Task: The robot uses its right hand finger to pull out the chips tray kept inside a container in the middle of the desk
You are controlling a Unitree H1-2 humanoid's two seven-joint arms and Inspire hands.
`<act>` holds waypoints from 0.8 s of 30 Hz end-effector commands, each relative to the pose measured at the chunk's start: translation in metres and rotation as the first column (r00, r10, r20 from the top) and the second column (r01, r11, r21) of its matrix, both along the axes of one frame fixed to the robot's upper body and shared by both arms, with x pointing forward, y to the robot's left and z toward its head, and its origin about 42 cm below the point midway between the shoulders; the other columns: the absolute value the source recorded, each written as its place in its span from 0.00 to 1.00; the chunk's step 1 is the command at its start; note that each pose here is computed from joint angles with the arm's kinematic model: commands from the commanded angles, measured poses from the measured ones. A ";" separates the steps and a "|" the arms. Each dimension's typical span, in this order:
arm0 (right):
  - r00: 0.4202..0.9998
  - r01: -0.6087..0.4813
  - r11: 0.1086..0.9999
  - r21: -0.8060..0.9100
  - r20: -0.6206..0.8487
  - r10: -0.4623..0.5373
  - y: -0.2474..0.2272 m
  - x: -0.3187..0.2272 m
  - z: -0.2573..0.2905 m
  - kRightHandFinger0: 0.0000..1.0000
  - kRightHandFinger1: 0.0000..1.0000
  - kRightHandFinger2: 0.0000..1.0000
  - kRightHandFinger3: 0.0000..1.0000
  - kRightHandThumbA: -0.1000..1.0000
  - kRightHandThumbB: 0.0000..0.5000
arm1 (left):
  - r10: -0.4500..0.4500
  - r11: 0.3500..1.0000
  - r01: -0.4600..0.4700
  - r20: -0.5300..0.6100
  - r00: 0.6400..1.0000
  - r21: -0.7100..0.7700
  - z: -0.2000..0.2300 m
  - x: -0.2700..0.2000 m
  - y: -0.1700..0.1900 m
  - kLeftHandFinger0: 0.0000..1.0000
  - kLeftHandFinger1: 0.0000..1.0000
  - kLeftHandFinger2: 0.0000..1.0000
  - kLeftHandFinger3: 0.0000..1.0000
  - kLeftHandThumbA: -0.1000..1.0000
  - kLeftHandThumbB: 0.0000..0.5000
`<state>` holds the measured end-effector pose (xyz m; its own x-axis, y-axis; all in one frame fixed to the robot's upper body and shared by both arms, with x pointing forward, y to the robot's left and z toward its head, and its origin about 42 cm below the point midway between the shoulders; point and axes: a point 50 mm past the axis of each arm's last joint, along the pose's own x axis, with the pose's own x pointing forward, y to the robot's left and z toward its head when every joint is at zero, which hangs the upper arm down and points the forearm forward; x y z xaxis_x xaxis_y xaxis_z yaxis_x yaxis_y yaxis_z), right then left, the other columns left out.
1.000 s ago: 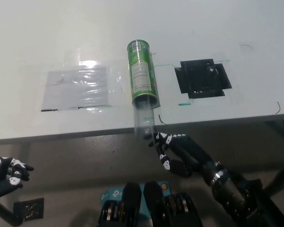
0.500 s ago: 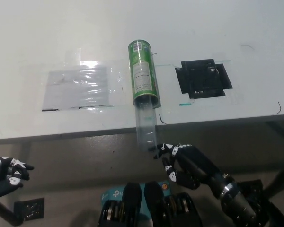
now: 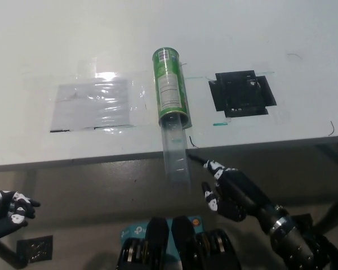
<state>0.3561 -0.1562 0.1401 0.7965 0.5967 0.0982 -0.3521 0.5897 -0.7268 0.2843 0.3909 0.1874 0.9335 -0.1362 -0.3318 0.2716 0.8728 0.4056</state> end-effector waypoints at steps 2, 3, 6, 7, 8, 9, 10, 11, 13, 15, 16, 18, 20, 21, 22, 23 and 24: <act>0.999 0.036 0.993 0.109 0.026 -0.039 0.003 0.009 0.025 0.00 0.06 1.00 1.00 0.00 0.20 | 0.010 1.000 -0.011 0.025 1.000 0.024 0.010 0.000 0.005 0.53 0.55 0.63 0.79 0.01 0.00; 0.999 0.039 0.992 0.116 0.030 -0.043 0.003 0.008 0.026 0.00 0.06 1.00 1.00 0.00 0.21 | 0.008 1.000 -0.009 0.021 1.000 0.027 0.009 -0.001 0.004 0.53 0.55 0.63 0.79 0.01 0.00; 0.997 0.054 0.984 0.173 0.037 -0.061 0.001 0.010 0.032 0.00 0.04 1.00 1.00 0.00 0.25 | 0.006 1.000 -0.006 0.021 1.000 0.026 0.010 -0.001 0.004 0.54 0.56 0.64 0.80 0.02 0.00; 0.997 0.056 0.983 0.177 0.038 -0.063 -0.001 0.010 0.033 0.00 0.04 1.00 1.00 0.00 0.24 | 0.008 1.000 -0.008 0.022 1.000 0.023 0.010 -0.001 0.004 0.55 0.56 0.64 0.80 0.02 0.00; 0.997 0.060 0.981 0.183 0.040 -0.069 -0.003 0.010 0.034 0.00 0.05 1.00 1.00 0.00 0.25 | 0.006 1.000 -0.007 0.024 1.000 0.025 0.010 -0.002 0.003 0.55 0.57 0.64 0.81 0.02 0.00; 0.996 0.071 0.979 0.192 0.041 -0.080 -0.007 0.009 0.036 0.00 0.04 1.00 1.00 0.00 0.26 | 0.008 1.000 -0.008 0.021 1.000 0.027 0.009 -0.001 0.004 0.55 0.56 0.64 0.80 0.02 0.00; 0.996 0.074 0.978 0.196 0.039 -0.083 -0.008 0.009 0.037 0.00 0.04 1.00 1.00 0.00 0.26 | 0.009 1.000 -0.010 0.020 1.000 0.025 0.009 -0.001 0.004 0.54 0.56 0.64 0.80 0.02 0.00; 0.995 0.085 0.976 0.200 0.038 -0.094 -0.011 0.009 0.039 0.00 0.02 1.00 1.00 0.00 0.27 | 0.014 1.000 -0.015 0.019 1.000 0.016 0.008 -0.001 0.005 0.54 0.55 0.63 0.80 0.03 0.00; 0.992 0.096 0.977 0.193 0.057 -0.108 -0.021 0.009 0.044 0.00 0.02 1.00 1.00 0.00 0.27 | 0.017 1.000 -0.017 0.021 1.000 0.016 0.009 0.000 0.005 0.53 0.55 0.63 0.80 0.02 0.00; 0.985 0.120 0.973 0.197 0.096 -0.141 -0.036 0.007 0.052 0.00 0.00 0.97 0.99 0.00 0.27 | 0.021 1.000 -0.021 0.020 1.000 0.017 0.008 -0.002 0.006 0.55 0.56 0.64 0.81 0.02 0.00; 0.985 0.121 0.973 0.197 0.096 -0.142 -0.036 0.007 0.053 0.00 0.00 0.97 0.99 0.00 0.27 | 0.022 1.000 -0.022 0.019 1.000 0.016 0.007 -0.002 0.006 0.55 0.56 0.64 0.81 0.02 0.00; 0.981 0.144 0.966 0.217 0.101 -0.169 -0.047 0.006 0.059 0.00 0.03 0.97 0.99 0.00 0.26 | 0.021 1.000 -0.022 0.018 1.000 0.015 0.008 -0.003 0.006 0.55 0.56 0.64 0.80 0.01 0.00; 0.973 0.170 0.953 0.252 0.112 -0.204 -0.060 0.004 0.066 0.00 0.03 0.97 0.98 0.00 0.28 | 0.022 1.000 -0.023 0.014 1.000 0.017 0.006 -0.003 0.006 0.54 0.55 0.62 0.79 0.00 0.00; 0.962 0.201 0.935 0.293 0.119 -0.244 -0.074 0.002 0.070 0.00 0.01 0.95 0.95 0.00 0.30 | 0.020 1.000 -0.020 0.015 1.000 0.022 0.007 -0.003 0.006 0.55 0.55 0.62 0.79 0.01 0.00; 0.959 0.215 0.925 0.313 0.114 -0.261 -0.079 0.001 0.071 0.00 0.01 0.96 0.95 0.00 0.29 | 0.017 1.000 -0.017 0.012 1.000 0.024 0.006 -0.004 0.006 0.55 0.56 0.62 0.79 0.02 0.00; 0.953 0.226 0.916 0.331 0.122 -0.279 -0.085 0.001 0.071 0.00 0.00 0.95 0.94 0.00 0.31 | 0.018 1.000 -0.019 0.012 1.000 0.023 0.006 -0.004 0.006 0.55 0.56 0.62 0.79 0.02 0.00; 0.953 0.226 0.916 0.332 0.121 -0.279 -0.085 0.000 0.071 0.00 0.00 0.95 0.94 0.00 0.31 | 0.018 1.000 -0.019 0.012 1.000 0.023 0.006 -0.004 0.006 0.55 0.55 0.63 0.79 0.02 0.00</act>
